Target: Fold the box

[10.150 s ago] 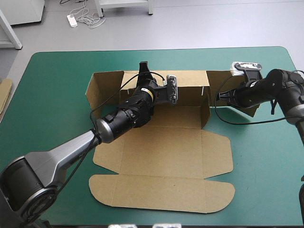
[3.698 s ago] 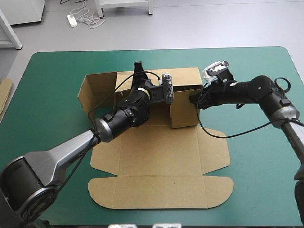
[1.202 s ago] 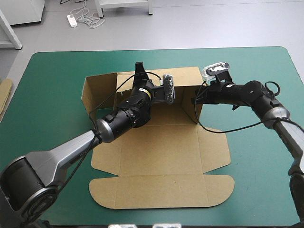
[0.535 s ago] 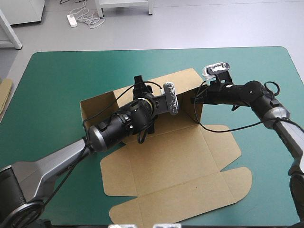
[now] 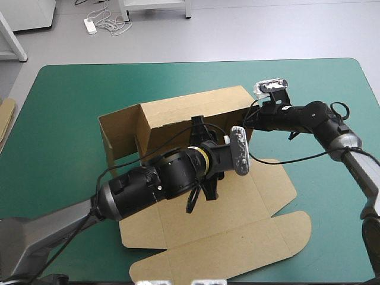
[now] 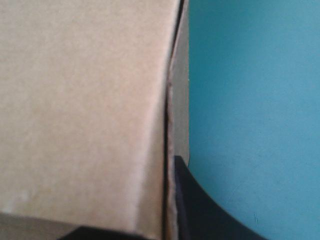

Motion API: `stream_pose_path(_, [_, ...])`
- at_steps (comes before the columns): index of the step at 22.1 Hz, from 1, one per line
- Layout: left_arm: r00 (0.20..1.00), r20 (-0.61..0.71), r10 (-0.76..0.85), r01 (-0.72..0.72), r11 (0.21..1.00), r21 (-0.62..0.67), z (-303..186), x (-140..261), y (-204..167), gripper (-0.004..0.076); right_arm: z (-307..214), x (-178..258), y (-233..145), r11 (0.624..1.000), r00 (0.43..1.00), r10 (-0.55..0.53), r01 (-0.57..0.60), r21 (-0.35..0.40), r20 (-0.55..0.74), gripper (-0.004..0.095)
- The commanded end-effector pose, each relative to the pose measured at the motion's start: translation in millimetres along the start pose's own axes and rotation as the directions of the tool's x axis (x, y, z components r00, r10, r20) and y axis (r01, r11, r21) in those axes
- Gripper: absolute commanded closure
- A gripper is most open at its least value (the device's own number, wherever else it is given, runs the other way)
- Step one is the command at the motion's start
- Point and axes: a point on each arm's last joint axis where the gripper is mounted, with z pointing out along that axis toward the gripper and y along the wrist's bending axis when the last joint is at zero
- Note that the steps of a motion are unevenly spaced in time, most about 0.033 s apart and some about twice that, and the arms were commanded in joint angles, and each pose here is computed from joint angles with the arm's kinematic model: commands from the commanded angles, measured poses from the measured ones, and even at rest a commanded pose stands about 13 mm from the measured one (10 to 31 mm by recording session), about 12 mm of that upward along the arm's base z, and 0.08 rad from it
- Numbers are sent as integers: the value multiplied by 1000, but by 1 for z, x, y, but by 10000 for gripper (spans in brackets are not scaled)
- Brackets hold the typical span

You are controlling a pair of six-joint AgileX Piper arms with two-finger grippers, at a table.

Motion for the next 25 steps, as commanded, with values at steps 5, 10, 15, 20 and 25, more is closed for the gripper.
stream_pose_path(5, [876, 309, -370, 432, 887, -162, -82, 34, 118, 307, -16, -16, 10, 999, 997, 33, -31, -20, 73, 925])
stream_pose_path(10, [763, 345, -546, 643, 697, -318, -119, 102, 187, 307, -16, -16, 9, 999, 996, 33, -32, -11, 82, 925])
stream_pose_path(15, [553, 266, -790, 801, 416, -431, -127, 214, 220, 319, -16, -15, 7, 1000, 998, 10, -10, 7, 66, 924])
stream_pose_path(20, [264, 170, -949, 870, 158, -467, -99, 324, 201, 321, -35, -41, 10, 998, 999, -16, 13, 69, 48, 924])
stream_pose_path(25, [195, 110, -975, 869, 120, -480, -75, 352, 180, 321, -62, -72, 14, 988, 999, -43, 40, 148, 16, 924])
